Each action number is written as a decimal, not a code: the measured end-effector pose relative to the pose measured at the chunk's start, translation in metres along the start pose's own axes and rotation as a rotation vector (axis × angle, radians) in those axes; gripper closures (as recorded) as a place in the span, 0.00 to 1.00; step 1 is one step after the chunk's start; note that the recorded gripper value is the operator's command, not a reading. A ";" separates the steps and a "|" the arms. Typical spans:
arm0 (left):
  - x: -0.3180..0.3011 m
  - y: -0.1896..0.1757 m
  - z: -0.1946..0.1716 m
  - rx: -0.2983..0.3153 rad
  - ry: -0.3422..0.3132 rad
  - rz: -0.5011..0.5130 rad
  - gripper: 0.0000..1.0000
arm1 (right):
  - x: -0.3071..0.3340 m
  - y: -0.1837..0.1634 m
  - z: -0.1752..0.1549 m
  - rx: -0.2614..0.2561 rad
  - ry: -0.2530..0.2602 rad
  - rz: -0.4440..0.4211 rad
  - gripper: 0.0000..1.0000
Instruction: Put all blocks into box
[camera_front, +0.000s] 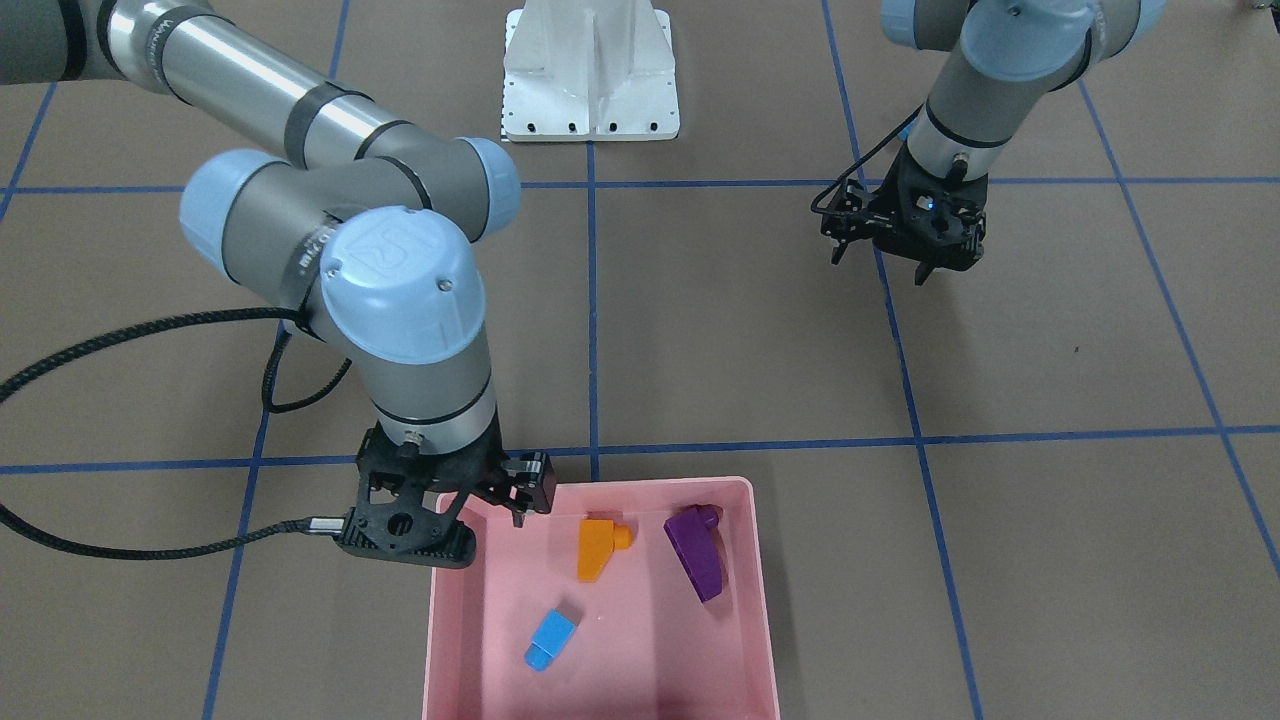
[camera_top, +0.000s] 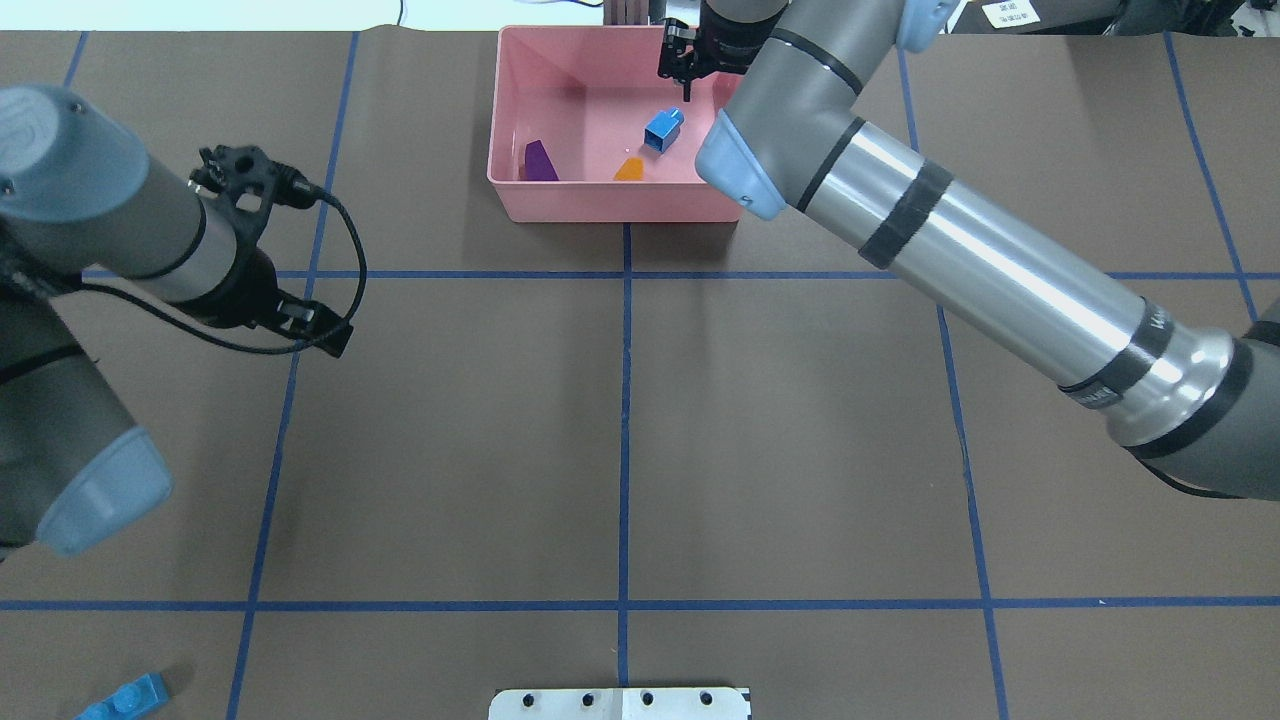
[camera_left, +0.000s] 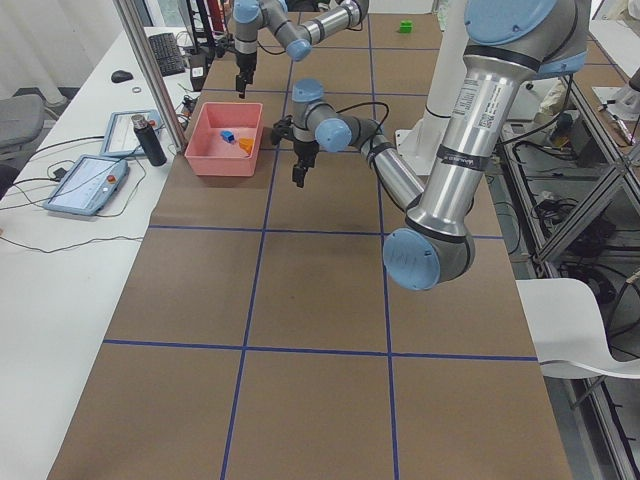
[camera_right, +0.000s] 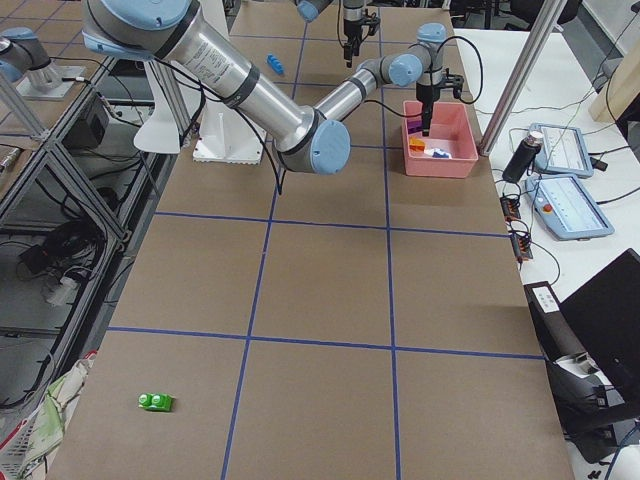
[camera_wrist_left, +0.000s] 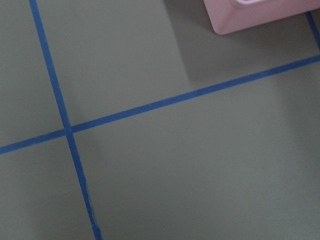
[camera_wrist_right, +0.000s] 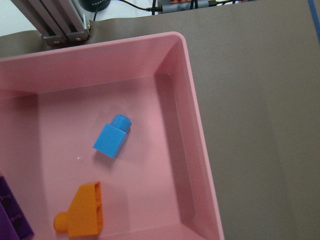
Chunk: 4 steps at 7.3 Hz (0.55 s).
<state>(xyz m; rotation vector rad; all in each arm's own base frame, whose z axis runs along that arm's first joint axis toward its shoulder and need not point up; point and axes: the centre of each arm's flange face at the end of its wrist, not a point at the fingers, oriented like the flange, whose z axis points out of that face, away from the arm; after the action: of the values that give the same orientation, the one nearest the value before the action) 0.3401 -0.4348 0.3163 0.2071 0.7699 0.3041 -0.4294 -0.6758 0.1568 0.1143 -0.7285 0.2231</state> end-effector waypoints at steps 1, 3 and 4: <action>0.006 0.035 0.021 -0.032 -0.038 0.050 0.00 | 0.032 0.007 -0.012 -0.008 -0.002 -0.031 0.00; 0.012 0.116 0.055 -0.117 -0.097 0.189 0.00 | 0.102 0.015 -0.035 -0.026 0.005 -0.099 0.00; 0.010 0.153 0.068 -0.159 -0.110 0.262 0.00 | 0.133 0.016 -0.043 -0.034 0.006 -0.124 0.00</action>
<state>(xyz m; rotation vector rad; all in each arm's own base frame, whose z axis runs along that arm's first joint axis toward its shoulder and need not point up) 0.3656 -0.2929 0.4029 0.1728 0.6062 0.5948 -0.3092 -0.6305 0.2144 0.1260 -0.7163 0.0923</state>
